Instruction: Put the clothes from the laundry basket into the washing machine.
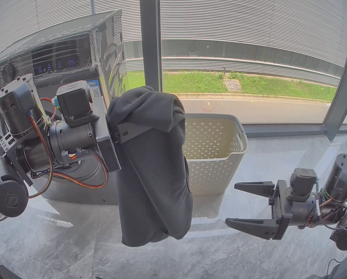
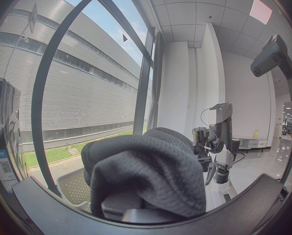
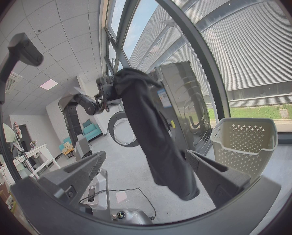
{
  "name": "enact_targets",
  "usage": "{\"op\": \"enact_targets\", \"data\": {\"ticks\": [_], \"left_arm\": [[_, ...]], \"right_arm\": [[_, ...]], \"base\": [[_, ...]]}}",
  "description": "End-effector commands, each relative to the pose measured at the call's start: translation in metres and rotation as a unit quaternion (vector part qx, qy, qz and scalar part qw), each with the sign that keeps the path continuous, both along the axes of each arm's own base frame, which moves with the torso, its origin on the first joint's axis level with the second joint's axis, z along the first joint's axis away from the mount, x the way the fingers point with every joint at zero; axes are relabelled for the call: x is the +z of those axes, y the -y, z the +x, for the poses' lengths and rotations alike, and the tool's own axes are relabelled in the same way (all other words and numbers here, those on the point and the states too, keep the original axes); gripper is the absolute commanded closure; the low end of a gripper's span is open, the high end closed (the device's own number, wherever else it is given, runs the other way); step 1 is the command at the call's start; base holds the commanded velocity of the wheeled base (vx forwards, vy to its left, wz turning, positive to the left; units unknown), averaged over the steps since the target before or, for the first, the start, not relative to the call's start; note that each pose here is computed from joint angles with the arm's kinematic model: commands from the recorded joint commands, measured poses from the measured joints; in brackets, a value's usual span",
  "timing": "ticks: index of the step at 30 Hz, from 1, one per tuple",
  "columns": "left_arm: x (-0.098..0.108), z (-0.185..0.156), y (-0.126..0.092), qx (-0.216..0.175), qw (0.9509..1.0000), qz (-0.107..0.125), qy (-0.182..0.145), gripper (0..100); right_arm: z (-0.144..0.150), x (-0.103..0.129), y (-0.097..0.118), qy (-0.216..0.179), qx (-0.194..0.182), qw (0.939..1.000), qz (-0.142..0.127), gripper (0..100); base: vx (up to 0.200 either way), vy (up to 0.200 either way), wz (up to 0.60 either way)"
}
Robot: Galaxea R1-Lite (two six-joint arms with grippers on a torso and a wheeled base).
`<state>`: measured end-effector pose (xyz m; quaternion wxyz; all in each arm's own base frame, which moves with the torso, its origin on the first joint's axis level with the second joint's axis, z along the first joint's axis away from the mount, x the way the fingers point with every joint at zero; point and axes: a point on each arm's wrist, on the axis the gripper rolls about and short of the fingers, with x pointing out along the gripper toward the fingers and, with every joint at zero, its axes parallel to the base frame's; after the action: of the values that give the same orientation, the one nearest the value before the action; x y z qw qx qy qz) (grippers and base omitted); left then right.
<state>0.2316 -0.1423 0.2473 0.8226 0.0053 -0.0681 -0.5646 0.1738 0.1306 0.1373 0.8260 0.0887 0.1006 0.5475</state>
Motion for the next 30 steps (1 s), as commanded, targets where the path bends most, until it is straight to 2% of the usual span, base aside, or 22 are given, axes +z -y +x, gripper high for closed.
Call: {"op": "enact_targets", "data": {"ticks": [1,5,7,10,19,22,30], "left_arm": [[0.003,-0.002,0.004,-0.016,0.9998,-0.007,0.004,100],[0.003,-0.001,0.006,-0.067,0.9977,-0.004,0.011,100],[0.003,0.000,0.008,-0.080,0.9967,-0.004,0.014,100],[0.005,0.003,0.009,-0.080,0.9966,-0.006,0.013,100],[0.012,0.011,0.012,-0.079,0.9965,-0.014,0.025,100],[0.014,0.011,0.012,-0.079,0.9964,-0.016,0.028,100],[0.016,0.007,0.012,-0.082,0.9960,-0.017,0.031,100]], "right_arm": [[0.035,-0.047,-0.042,-0.041,0.031,0.9969,-0.059,0],[0.047,-0.063,-0.045,-0.044,0.026,0.9956,-0.079,0],[0.052,-0.072,-0.047,-0.049,0.026,0.9944,-0.089,0],[0.064,-0.082,-0.047,-0.046,0.017,0.9940,-0.098,0],[0.082,-0.086,-0.034,-0.044,-0.016,0.9939,-0.100,0],[0.084,-0.088,-0.035,-0.045,-0.015,0.9937,-0.101,0],[0.090,-0.080,-0.064,-0.008,0.025,0.9965,-0.080,0]], "base": [[0.000,0.000,0.00],[0.000,0.000,0.00],[0.000,0.000,0.00],[0.000,0.000,0.00],[0.000,0.000,0.00],[0.000,0.000,0.00],[0.000,0.000,0.00]]}}
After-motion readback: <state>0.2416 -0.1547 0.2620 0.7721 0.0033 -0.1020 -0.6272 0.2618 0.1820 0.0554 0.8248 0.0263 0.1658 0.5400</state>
